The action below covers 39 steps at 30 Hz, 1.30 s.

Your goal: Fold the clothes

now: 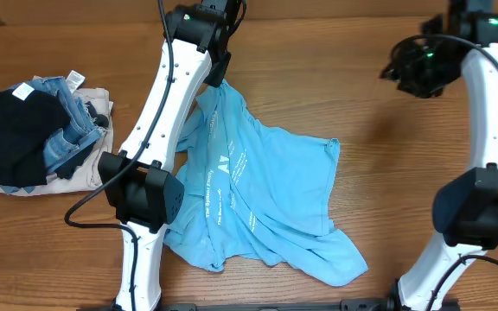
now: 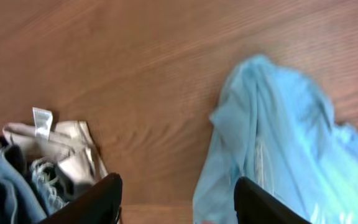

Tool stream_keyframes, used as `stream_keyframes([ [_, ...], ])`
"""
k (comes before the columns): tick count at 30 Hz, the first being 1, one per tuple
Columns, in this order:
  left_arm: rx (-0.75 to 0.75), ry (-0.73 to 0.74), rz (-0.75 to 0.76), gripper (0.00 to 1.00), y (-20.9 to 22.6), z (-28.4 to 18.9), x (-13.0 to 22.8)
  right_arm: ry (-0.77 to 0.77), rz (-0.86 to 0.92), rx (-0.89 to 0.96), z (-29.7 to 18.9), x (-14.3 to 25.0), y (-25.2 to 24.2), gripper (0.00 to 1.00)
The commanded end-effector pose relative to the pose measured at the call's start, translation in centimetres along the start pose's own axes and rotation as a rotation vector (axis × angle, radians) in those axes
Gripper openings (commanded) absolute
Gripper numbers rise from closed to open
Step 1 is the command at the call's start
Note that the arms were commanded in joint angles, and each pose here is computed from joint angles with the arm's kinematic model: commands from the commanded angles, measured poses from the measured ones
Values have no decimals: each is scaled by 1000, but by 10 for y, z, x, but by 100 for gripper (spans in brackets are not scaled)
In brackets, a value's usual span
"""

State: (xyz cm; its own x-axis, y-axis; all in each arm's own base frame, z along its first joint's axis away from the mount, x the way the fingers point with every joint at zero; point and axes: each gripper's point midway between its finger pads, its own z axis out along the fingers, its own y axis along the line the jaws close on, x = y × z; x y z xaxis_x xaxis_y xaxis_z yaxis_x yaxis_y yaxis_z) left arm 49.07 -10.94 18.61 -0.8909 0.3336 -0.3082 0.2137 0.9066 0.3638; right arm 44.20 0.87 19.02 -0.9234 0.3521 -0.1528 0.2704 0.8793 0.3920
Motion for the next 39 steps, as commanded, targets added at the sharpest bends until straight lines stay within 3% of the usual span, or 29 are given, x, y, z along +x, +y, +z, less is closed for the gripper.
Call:
stream_keyframes([
  [1,-15,-150,-81,71,43,-81,-6,134,-72,22,35,38,10,67],
  [5,62,-329,-160,82,67,-175,9,298,-69,109,79,89,-10,71],
  [10,152,-513,-217,81,86,-265,46,360,-86,124,126,124,-27,68],
  [14,152,-555,-230,78,96,-290,67,299,-141,98,155,125,-24,67],
  [17,153,-506,-219,77,94,-286,81,248,-190,74,174,124,-17,64],
  [20,156,-466,-214,76,91,-280,87,230,-217,72,180,125,-11,53],
  [21,156,-462,-217,75,91,-280,88,222,-214,88,180,123,-14,42],
  [22,158,-463,-219,75,91,-280,88,216,-212,119,180,122,-19,24],
  [24,157,-464,-220,75,91,-280,88,208,-213,165,178,120,-27,7],
  [25,157,-464,-220,75,91,-280,88,193,-207,206,177,116,-35,4],
  [28,157,-467,-221,75,92,-280,87,111,-136,358,164,93,-62,4],
  [31,157,-479,-225,75,92,-280,82,-125,-46,528,126,24,-94,4],
  [36,174,-471,-222,75,87,-276,78,-460,94,511,46,-81,-121,4],
  [39,207,-433,-211,79,78,-267,77,-601,166,503,9,-116,-148,4],
])
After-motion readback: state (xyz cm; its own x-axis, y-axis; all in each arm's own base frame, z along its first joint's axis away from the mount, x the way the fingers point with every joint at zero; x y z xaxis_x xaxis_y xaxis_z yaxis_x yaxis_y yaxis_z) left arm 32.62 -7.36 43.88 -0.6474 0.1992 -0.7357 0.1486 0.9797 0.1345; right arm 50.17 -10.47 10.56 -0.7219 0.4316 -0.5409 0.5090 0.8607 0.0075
